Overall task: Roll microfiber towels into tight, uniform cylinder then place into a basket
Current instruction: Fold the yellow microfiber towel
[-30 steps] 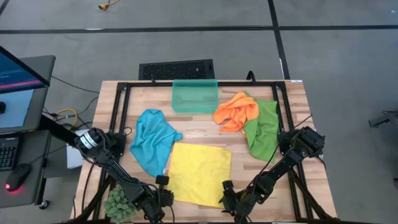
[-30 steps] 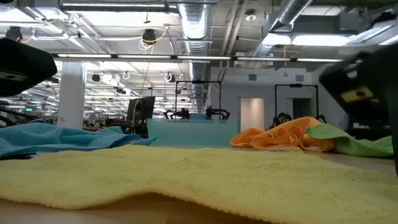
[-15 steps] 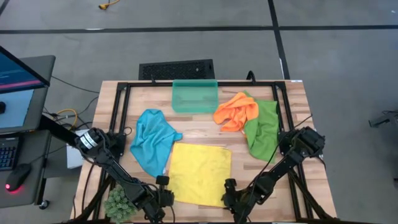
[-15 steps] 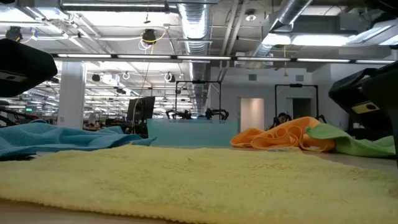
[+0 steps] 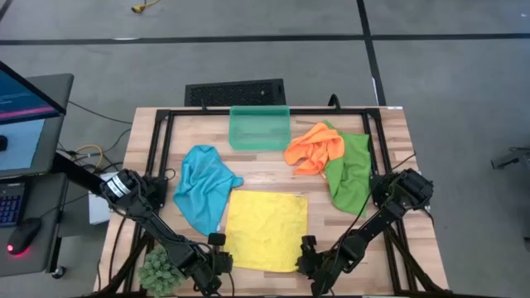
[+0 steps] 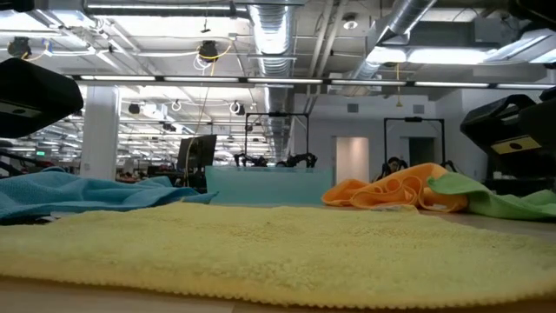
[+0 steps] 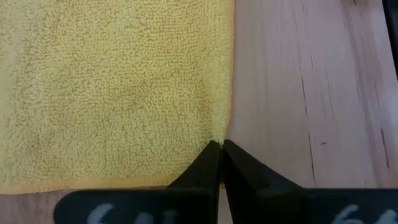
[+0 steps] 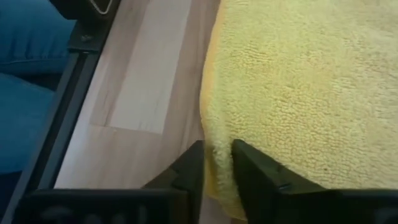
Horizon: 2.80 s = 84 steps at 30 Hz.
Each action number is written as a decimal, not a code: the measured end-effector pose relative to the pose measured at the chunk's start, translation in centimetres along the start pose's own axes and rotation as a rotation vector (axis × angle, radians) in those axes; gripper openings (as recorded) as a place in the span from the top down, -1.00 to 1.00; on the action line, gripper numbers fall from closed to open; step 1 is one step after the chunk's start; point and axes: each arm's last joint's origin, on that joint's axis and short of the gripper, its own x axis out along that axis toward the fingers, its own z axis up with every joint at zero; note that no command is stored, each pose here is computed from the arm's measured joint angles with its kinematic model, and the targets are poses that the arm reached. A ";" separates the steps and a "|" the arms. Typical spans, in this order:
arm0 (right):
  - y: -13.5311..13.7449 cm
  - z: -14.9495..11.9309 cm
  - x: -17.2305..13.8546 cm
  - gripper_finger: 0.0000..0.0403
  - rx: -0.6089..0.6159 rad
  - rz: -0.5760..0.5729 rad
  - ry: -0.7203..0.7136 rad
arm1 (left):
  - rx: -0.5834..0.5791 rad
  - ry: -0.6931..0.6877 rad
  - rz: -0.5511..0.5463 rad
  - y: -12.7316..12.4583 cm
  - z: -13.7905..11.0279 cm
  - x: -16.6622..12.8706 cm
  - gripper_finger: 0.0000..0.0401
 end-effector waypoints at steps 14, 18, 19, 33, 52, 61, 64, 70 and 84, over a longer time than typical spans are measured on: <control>0.5 0.6 -2.8 0.96 -0.038 0.047 -0.014 | 0.002 -0.008 0.046 -0.8 2.2 -2.1 0.98; 1.2 1.1 -4.1 0.96 -0.039 0.076 -0.058 | 0.007 -0.014 0.054 -1.3 3.0 -3.2 0.98; 1.3 1.1 -4.3 0.95 -0.041 0.081 -0.063 | 0.003 -0.019 0.050 -1.5 3.2 -3.4 0.98; 4.3 4.9 -7.5 0.98 -0.119 0.093 -0.102 | -0.055 -0.072 0.086 -3.1 5.5 -7.7 0.98; -2.0 4.2 -7.0 0.98 0.209 -0.357 0.140 | -0.188 0.005 0.525 5.5 7.4 -5.7 0.98; -3.8 3.7 -6.2 0.97 0.345 -0.397 0.173 | -0.283 0.079 0.542 9.2 7.9 -3.7 0.98; -4.3 3.9 -6.0 0.97 0.358 -0.409 0.175 | -0.307 0.101 0.519 9.8 8.0 -3.3 0.98; -5.3 4.3 -5.8 0.96 0.363 -0.431 0.178 | -0.316 0.119 0.487 10.2 8.0 -2.8 0.98; -5.7 4.4 -5.7 0.95 0.408 -0.428 0.186 | -0.301 0.129 0.459 10.1 8.0 -2.7 0.80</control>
